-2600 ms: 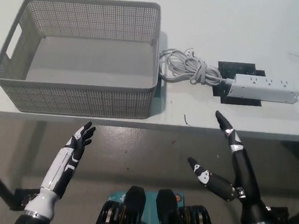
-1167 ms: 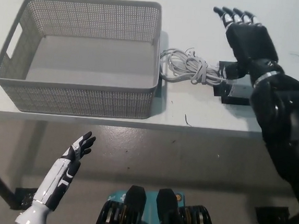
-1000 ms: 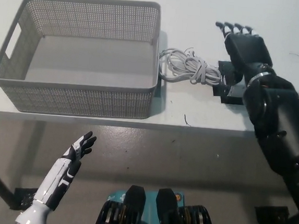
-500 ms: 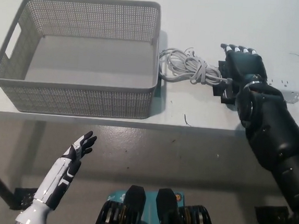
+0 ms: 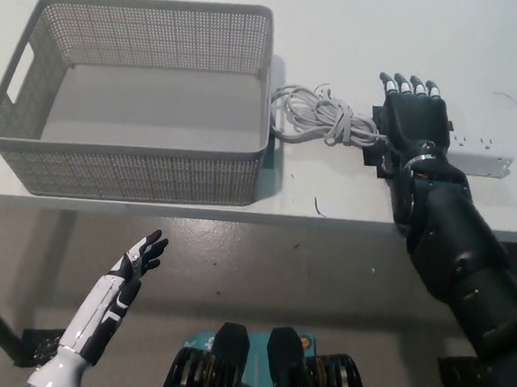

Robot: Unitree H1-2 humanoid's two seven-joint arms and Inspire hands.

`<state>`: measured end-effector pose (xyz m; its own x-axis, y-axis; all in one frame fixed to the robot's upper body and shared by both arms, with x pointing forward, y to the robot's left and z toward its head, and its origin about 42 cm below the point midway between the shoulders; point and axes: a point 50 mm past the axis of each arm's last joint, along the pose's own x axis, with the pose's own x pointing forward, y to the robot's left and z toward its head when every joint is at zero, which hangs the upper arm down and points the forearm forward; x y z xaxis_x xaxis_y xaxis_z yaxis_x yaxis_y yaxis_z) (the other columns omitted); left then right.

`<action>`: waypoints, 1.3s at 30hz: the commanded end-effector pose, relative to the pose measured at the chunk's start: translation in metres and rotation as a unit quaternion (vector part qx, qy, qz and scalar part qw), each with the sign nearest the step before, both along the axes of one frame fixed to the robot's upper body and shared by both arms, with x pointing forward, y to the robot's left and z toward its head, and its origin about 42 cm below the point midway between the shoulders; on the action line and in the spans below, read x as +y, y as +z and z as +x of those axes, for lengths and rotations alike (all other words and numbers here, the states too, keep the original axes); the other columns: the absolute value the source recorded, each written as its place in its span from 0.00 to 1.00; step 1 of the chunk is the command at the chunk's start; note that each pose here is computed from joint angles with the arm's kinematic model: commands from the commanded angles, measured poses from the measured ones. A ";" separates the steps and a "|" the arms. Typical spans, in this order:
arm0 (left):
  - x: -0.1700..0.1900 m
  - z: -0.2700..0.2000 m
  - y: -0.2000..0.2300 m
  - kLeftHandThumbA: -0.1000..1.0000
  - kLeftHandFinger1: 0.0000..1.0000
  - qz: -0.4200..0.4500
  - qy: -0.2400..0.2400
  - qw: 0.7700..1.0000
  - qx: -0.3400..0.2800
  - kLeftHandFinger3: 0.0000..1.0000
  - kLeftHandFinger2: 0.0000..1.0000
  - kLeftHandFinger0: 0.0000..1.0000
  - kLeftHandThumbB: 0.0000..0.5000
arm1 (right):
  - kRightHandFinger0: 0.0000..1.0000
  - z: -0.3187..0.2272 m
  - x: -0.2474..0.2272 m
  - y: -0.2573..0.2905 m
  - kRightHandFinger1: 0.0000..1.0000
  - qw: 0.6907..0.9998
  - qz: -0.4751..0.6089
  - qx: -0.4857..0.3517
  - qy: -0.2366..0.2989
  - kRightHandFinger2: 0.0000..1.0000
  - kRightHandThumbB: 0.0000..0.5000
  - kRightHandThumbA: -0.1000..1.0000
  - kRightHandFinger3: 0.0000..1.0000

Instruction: Use the right hand to pick up a power strip and put it into a container on the left side

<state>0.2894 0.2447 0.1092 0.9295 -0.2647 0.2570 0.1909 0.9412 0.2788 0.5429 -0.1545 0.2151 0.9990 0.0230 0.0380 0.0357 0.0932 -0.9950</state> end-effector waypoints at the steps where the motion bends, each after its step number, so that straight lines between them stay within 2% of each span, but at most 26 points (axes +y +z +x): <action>1: 0.001 0.004 0.011 1.00 1.00 0.000 -0.014 1.000 -0.026 1.00 1.00 1.00 0.50 | 1.00 0.008 0.027 0.036 1.00 0.969 0.039 -0.242 0.029 1.00 0.56 1.00 1.00; 7: 0.001 0.006 0.013 1.00 1.00 -0.004 -0.017 1.000 -0.021 1.00 1.00 1.00 0.50 | 1.00 0.009 0.031 0.034 1.00 0.965 0.100 -0.242 0.034 1.00 0.48 1.00 1.00; 9: 0.001 0.008 0.014 1.00 1.00 -0.005 -0.017 1.000 -0.022 1.00 1.00 1.00 0.51 | 1.00 0.011 0.028 0.032 1.00 0.965 0.129 -0.225 0.025 1.00 0.47 0.79 1.00; 10: 0.002 0.009 0.015 1.00 1.00 -0.004 -0.018 1.000 -0.022 1.00 1.00 1.00 0.51 | 0.98 0.011 0.027 0.030 1.00 0.966 0.149 -0.212 0.020 1.00 0.48 0.74 1.00; 11: 0.002 0.009 0.016 1.00 1.00 -0.002 -0.018 1.000 -0.024 1.00 1.00 1.00 0.51 | 0.89 0.012 0.025 0.030 0.91 0.966 0.153 -0.210 0.015 0.90 0.49 0.68 0.97; 12: 0.003 0.009 0.016 1.00 1.00 0.001 -0.018 1.000 -0.024 1.00 1.00 1.00 0.50 | 0.75 0.012 0.023 0.028 0.77 0.965 0.164 -0.206 0.008 0.77 0.52 0.53 0.85; 13: 0.003 0.010 0.017 1.00 1.00 0.002 -0.019 1.000 -0.025 1.00 1.00 1.00 0.50 | 0.61 0.012 0.021 0.028 0.64 0.964 0.168 -0.206 0.005 0.67 0.55 0.43 0.77; 14: 0.003 0.010 0.017 1.00 1.00 0.005 -0.018 0.999 -0.027 1.00 1.00 1.00 0.50 | 0.42 0.013 0.018 0.027 0.46 0.964 0.170 -0.203 -0.003 0.54 0.57 0.30 0.62; 15: 0.003 0.012 0.018 1.00 1.00 0.007 -0.019 0.999 -0.028 1.00 1.00 1.00 0.49 | 0.30 0.013 0.016 0.027 0.38 0.964 0.171 -0.203 -0.006 0.47 0.59 0.20 0.55; 16: 0.002 0.012 0.018 1.00 1.00 0.006 -0.021 0.999 -0.028 1.00 1.00 1.00 0.50 | 0.06 0.013 0.013 0.026 0.20 0.964 0.172 -0.203 -0.008 0.32 0.53 0.05 0.40; 17: 0.002 0.013 0.019 1.00 1.00 0.006 -0.022 0.999 -0.029 1.00 1.00 1.00 0.50 | 0.00 0.014 0.011 0.026 0.02 0.963 0.176 -0.204 -0.007 0.23 0.45 0.00 0.28; 18: 0.003 0.013 0.019 1.00 1.00 0.004 -0.022 0.999 -0.029 1.00 1.00 1.00 0.50 | 0.00 0.013 0.008 0.026 0.00 0.961 0.178 -0.209 -0.002 0.15 0.40 0.00 0.20; 19: 0.003 0.013 0.019 1.00 1.00 0.003 -0.023 0.999 -0.029 1.00 1.00 1.00 0.50 | 0.00 0.013 0.006 0.026 0.00 0.961 0.179 -0.212 0.003 0.12 0.36 0.00 0.14; 20: 0.003 0.013 0.019 1.00 1.00 0.001 -0.023 0.999 -0.028 1.00 1.00 1.00 0.49 | 0.00 0.014 0.003 0.025 0.00 0.961 0.179 -0.210 0.008 0.22 0.36 0.00 0.21; 21: 0.003 0.013 0.019 1.00 1.00 0.001 -0.023 0.999 -0.027 1.00 1.00 1.00 0.50 | 0.00 0.014 0.002 0.025 0.06 0.961 0.180 -0.208 0.008 0.45 0.37 0.00 0.34; 22: 0.003 0.013 0.019 1.00 1.00 0.001 -0.023 0.999 -0.026 1.00 1.00 1.00 0.50 | 0.00 0.014 0.001 0.025 0.08 0.961 0.179 -0.209 0.010 0.58 0.37 0.00 0.47; 23: 0.003 0.014 0.019 1.00 1.00 0.001 -0.023 0.999 -0.026 1.00 1.00 1.00 0.50 | 0.00 0.014 0.001 0.025 0.09 0.961 0.178 -0.210 0.012 0.61 0.36 0.00 0.54; 24: 0.003 0.014 0.019 1.00 1.00 -0.001 -0.023 0.999 -0.026 1.00 1.00 1.00 0.51 | 0.00 0.014 0.000 0.025 0.13 0.960 0.181 -0.213 0.015 0.64 0.33 0.00 0.65; 26: 0.003 0.014 0.020 1.00 1.00 -0.001 -0.024 0.999 -0.027 1.00 1.00 1.00 0.50 | 0.00 0.014 0.000 0.027 0.15 0.959 0.180 -0.217 0.020 0.64 0.31 0.00 0.71; 27: 0.002 0.014 0.020 1.00 1.00 -0.003 -0.025 0.999 -0.026 1.00 1.00 1.00 0.49 | 0.00 0.014 0.000 0.028 0.18 0.959 0.176 -0.221 0.022 0.68 0.32 0.00 0.76; 33: 0.004 0.013 0.019 1.00 1.00 -0.007 -0.026 0.999 -0.022 1.00 1.00 1.00 0.51 | 0.00 0.016 -0.001 0.037 0.24 0.953 0.180 -0.241 0.034 0.75 0.29 0.00 0.81; 35: 0.003 0.013 0.019 1.00 1.00 -0.004 -0.026 0.999 -0.023 1.00 1.00 1.00 0.50 | 0.00 0.017 -0.001 0.041 0.25 0.952 0.177 -0.249 0.037 0.76 0.30 0.00 0.83; 36: 0.003 0.013 0.020 1.00 1.00 0.002 -0.024 0.999 -0.026 1.00 1.00 1.00 0.48 | 0.00 0.017 -0.002 0.046 0.26 0.946 0.175 -0.268 0.048 0.78 0.36 0.00 0.82; 37: 0.003 0.013 0.019 1.00 1.00 0.000 -0.025 0.999 -0.024 1.00 1.00 1.00 0.49 | 0.00 0.018 -0.003 0.049 0.26 0.946 0.174 -0.268 0.050 0.78 0.35 0.00 0.82; 38: 0.003 0.013 0.019 1.00 1.00 -0.002 -0.025 0.999 -0.024 1.00 1.00 1.00 0.49 | 0.00 0.020 -0.004 0.053 0.25 0.946 0.170 -0.272 0.052 0.76 0.35 0.00 0.79; 39: 0.003 0.013 0.019 1.00 1.00 -0.004 -0.026 0.999 -0.023 1.00 1.00 1.00 0.50 | 0.00 0.022 -0.005 0.062 0.21 0.943 0.161 -0.287 0.053 0.70 0.33 0.00 0.66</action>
